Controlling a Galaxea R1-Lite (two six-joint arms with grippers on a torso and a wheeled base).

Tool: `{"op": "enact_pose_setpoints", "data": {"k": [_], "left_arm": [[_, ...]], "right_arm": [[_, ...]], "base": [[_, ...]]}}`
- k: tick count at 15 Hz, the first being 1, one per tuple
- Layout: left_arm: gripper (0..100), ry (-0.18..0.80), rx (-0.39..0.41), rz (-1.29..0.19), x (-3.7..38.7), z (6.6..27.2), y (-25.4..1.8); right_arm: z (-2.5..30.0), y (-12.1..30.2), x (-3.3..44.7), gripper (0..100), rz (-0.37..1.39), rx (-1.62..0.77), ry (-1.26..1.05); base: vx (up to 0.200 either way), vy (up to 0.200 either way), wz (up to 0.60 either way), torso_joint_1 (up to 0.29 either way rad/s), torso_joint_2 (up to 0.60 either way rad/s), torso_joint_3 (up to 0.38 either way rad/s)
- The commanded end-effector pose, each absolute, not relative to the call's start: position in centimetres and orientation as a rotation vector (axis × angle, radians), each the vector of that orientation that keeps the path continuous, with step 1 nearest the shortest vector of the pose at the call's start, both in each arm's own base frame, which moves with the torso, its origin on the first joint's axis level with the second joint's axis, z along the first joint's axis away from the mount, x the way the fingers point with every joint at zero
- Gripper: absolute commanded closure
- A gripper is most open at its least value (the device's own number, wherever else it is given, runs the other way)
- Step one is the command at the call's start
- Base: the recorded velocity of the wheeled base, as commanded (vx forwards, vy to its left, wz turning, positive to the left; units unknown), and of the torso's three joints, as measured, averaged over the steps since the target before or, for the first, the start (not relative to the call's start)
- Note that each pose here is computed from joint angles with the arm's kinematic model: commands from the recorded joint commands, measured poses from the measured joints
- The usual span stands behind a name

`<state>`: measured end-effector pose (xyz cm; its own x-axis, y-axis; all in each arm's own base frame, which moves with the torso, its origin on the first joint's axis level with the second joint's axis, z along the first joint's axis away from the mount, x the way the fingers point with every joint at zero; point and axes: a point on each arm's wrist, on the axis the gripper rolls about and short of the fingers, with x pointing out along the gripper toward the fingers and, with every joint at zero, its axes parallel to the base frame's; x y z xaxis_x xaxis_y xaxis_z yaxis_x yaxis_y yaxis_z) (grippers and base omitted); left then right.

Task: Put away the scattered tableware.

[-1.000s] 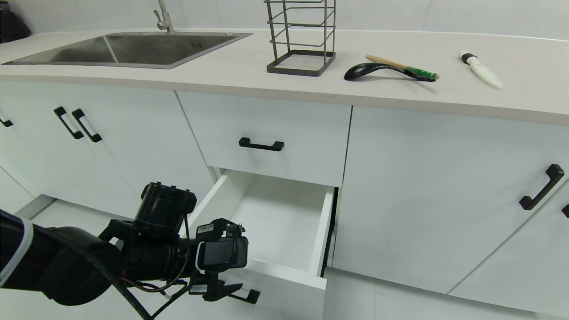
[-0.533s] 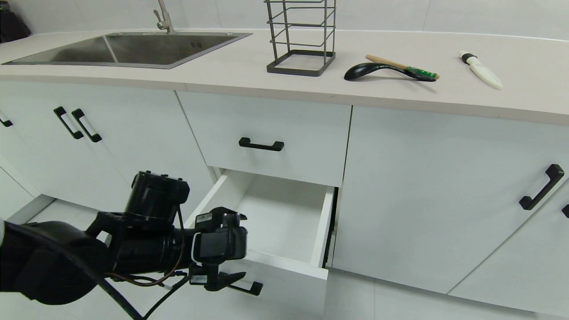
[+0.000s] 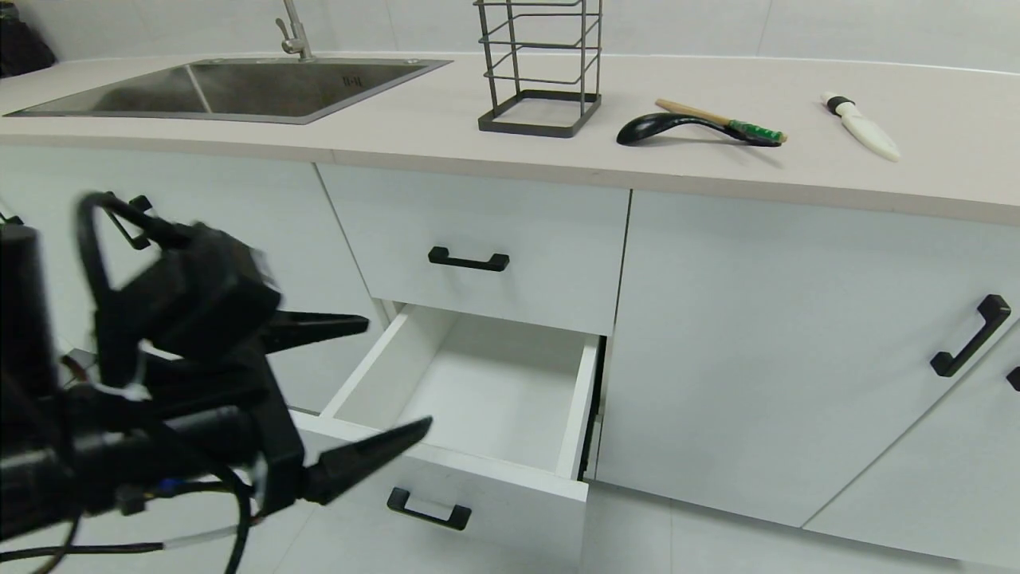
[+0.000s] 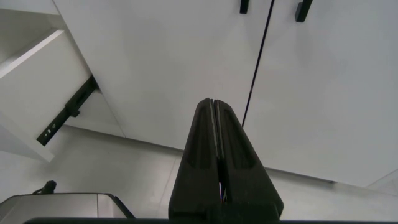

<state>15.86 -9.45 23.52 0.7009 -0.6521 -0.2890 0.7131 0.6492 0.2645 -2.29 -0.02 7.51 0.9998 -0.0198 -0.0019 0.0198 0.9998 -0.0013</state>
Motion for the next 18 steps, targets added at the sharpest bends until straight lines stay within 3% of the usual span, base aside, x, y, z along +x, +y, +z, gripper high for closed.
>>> {"op": "enact_pose_setpoints", "data": {"k": [1, 2, 4, 7, 10, 12, 16, 18], "left_arm": [[0, 0.047, 0.236, -0.669, 12.6, 26.4, -6.2], [0, -0.004, 0.167, -0.655, 11.0, 27.3, -5.3], [0, -0.062, 0.16, -0.593, 8.2, 26.6, -3.5], [0, -0.134, 0.172, -0.475, 1.9, 22.0, -1.0], [0, -0.094, 0.172, -0.41, -1.1, 18.3, -0.4], [0, -0.05, 0.17, -0.363, -2.9, 14.8, -0.2], [0, 0.105, 0.119, -0.312, -2.3, 9.1, -0.3], [0, 0.066, 0.06, -0.216, -2.3, 8.6, -0.4]], "right_arm": [[7.5, 0.0, -2.3, 100, -0.02, -0.002, 0.003], [7.5, 0.0, -2.3, 100, -0.02, -0.002, 0.003], [7.5, 0.0, -2.3, 100, -0.018, -0.002, 0.003], [7.5, 0.0, -2.3, 100, -0.018, -0.003, 0.003], [7.5, 0.0, -2.3, 100, -0.018, -0.003, 0.003], [7.5, 0.0, -2.3, 100, -0.017, -0.003, 0.003], [7.5, 0.0, -2.3, 100, -0.017, -0.002, 0.003], [7.5, 0.0, -2.3, 100, -0.017, -0.002, 0.003]], "base": [[0.0, 0.0, 0.0, 0.0, 0.0, 0.0], [0.0, 0.0, 0.0, 0.0, 0.0, 0.0], [0.0, 0.0, 0.0, 0.0, 0.0, 0.0], [0.0, 0.0, 0.0, 0.0, 0.0, 0.0], [0.0, 0.0, 0.0, 0.0, 0.0, 0.0], [0.0, 0.0, 0.0, 0.0, 0.0, 0.0], [0.0, 0.0, 0.0, 0.0, 0.0, 0.0], [0.0, 0.0, 0.0, 0.0, 0.0, 0.0]]}}
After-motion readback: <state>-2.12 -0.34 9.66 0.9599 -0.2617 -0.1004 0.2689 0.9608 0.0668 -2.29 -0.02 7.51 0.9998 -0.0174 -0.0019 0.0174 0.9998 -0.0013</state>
